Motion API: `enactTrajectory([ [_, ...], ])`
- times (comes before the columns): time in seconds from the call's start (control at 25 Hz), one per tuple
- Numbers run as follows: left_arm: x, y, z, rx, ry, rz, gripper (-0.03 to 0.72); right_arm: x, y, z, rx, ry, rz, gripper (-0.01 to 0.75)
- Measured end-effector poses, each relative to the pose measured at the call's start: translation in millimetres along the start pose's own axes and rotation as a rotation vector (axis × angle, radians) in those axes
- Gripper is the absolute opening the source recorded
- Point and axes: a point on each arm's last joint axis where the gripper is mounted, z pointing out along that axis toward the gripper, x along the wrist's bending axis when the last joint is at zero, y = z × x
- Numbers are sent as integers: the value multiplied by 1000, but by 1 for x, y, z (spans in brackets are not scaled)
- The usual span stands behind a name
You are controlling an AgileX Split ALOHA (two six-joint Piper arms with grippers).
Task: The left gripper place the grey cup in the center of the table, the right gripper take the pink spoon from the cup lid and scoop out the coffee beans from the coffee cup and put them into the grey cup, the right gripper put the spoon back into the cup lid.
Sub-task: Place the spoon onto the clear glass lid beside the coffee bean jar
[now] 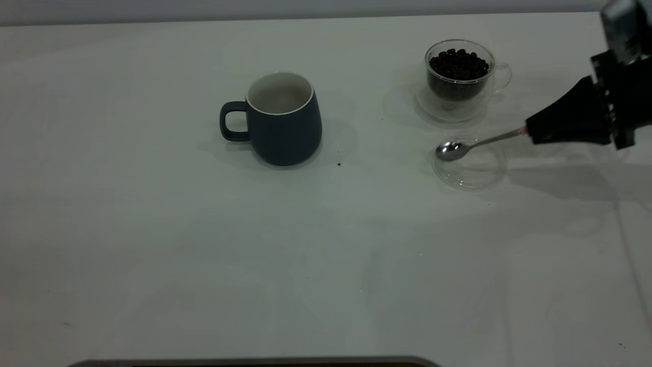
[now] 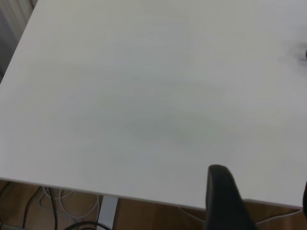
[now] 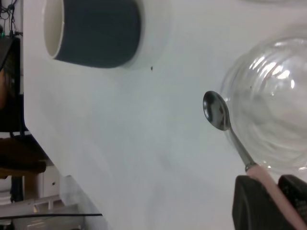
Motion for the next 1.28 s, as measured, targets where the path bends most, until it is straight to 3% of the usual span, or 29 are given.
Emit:
enactTrajectory([
  [0.6,0,0,0,0,0,0,451,0,1,0,-36,67,-6,95],
  [0.76,0,0,0,0,0,0,451,-6,5,-22,-92,41,2,95],
  [1.0,0,0,0,0,0,0,451,-23,2,-33,-104,-72,17,95],
  [1.28,0,0,0,0,0,0,451,-33,-3,-25,-107,-65,56,95],
])
